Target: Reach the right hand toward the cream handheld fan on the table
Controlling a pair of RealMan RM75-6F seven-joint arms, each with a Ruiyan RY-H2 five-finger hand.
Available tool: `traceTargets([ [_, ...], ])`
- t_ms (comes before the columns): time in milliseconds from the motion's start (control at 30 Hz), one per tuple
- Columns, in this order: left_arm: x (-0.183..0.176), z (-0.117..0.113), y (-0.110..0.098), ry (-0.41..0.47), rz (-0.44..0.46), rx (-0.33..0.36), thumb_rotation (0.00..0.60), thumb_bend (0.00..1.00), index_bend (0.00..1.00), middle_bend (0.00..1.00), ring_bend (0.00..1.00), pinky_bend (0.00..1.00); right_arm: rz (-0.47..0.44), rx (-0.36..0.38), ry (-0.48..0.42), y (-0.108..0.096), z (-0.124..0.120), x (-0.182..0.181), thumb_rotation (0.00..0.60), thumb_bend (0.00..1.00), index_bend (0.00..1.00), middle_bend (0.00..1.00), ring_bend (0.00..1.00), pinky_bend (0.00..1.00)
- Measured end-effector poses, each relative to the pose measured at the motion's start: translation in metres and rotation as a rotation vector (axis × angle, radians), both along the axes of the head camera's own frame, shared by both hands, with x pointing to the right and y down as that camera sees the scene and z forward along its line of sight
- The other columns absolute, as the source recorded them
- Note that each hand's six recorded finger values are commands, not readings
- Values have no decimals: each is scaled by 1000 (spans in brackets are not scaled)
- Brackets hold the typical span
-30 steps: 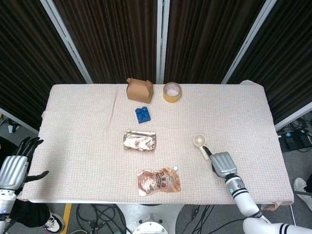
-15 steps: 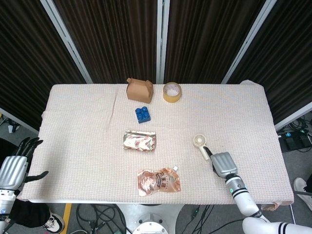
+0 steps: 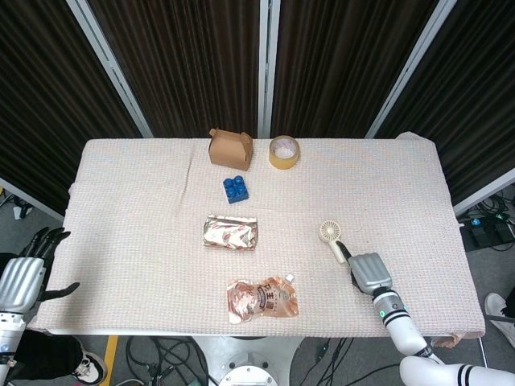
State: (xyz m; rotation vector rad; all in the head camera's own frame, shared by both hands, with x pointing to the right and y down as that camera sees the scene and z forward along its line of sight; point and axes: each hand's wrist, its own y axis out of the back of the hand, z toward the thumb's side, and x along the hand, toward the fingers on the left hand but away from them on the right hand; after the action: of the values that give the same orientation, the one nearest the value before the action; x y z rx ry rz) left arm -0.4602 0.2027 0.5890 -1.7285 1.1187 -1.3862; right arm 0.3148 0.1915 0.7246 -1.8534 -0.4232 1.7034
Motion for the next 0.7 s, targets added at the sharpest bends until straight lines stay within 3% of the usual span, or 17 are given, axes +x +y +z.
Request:
traceTargets([
  [267, 0, -1, 0, 0, -2, 4, 600, 0, 142, 101, 30, 243, 2, 15, -17, -3, -4, -2, 600, 1000, 6, 924, 852, 746],
  [600, 1, -5, -1, -1, 0, 16, 600, 0, 142, 101, 31, 243, 26, 206, -108, -24, -59, 1, 600, 1000, 8, 924, 852, 747],
  [700, 2, -6, -1, -2, 1, 17, 600, 0, 143, 101, 31, 243, 43, 280, -178, -29, -76, 2, 600, 1000, 65, 924, 852, 747],
])
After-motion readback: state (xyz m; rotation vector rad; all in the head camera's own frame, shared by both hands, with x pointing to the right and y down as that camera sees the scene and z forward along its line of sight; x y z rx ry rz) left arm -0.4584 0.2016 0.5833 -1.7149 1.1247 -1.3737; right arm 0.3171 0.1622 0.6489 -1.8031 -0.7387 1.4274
